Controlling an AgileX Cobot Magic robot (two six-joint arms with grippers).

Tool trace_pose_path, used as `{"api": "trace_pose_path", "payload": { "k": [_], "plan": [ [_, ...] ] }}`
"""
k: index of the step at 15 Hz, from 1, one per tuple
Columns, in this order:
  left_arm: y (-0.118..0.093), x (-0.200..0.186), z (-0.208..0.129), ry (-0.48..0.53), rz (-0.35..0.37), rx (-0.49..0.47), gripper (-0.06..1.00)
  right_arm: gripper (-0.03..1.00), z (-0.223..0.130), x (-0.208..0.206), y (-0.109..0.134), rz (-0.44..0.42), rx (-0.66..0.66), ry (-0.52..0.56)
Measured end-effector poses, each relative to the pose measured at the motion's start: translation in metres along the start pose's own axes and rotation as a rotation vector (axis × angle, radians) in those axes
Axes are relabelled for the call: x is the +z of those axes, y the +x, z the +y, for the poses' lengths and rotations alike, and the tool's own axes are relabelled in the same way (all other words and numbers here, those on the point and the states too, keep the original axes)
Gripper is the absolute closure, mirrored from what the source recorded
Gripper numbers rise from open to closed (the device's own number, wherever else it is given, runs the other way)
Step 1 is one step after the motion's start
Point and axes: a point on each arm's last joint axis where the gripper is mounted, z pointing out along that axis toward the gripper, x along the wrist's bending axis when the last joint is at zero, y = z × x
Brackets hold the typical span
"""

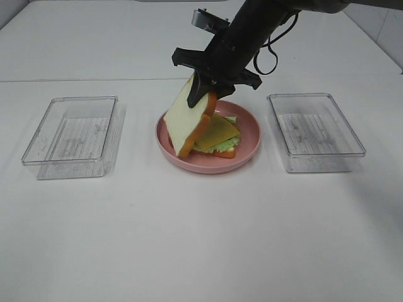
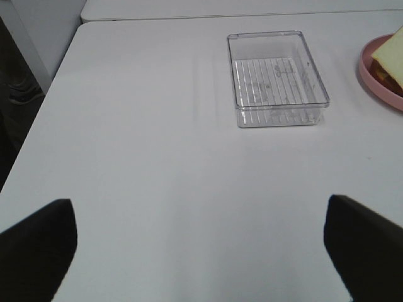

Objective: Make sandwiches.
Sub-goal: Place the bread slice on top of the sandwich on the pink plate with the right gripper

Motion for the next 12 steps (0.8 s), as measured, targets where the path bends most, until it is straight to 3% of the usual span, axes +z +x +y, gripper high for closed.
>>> {"api": "trace_pose_path", "payload": {
  "k": [5, 6, 7, 8, 9, 11, 12],
  "plan": [
    [0.0, 0.0, 0.0, 0.0, 0.0, 0.0, -0.05, 0.73, 0.001, 0.002, -0.006, -0.062, -0.027, -0.003],
    [0.0, 0.0, 0.0, 0.0, 0.0, 0.0, -0.05, 0.64, 0.001, 0.002, -0.008, -0.083, -0.037, -0.005],
    [0.0, 0.0, 0.0, 0.0, 0.0, 0.0, -0.05, 0.45, 0.001, 0.001, -0.011, -0.111, -0.05, -0.003],
    [0.0, 0.0, 0.0, 0.0, 0.0, 0.0, -0.05, 0.36, 0.001, 0.001, -0.012, -0.121, -0.055, -0.002],
    [0.0, 0.0, 0.0, 0.0, 0.0, 0.0, -0.05, 0.15, 0.001, 0.001, -0.014, -0.148, -0.072, 0.0],
    [0.0, 0.0, 0.0, 0.0, 0.0, 0.0, -0.05, 0.01, 0.001, -0.003, -0.019, -0.213, -0.118, 0.001],
    [0.0, 0.0, 0.0, 0.0, 0.0, 0.0, -0.05, -0.01, 0.001, -0.01, -0.018, -0.244, -0.141, -0.009]
  ]
}}
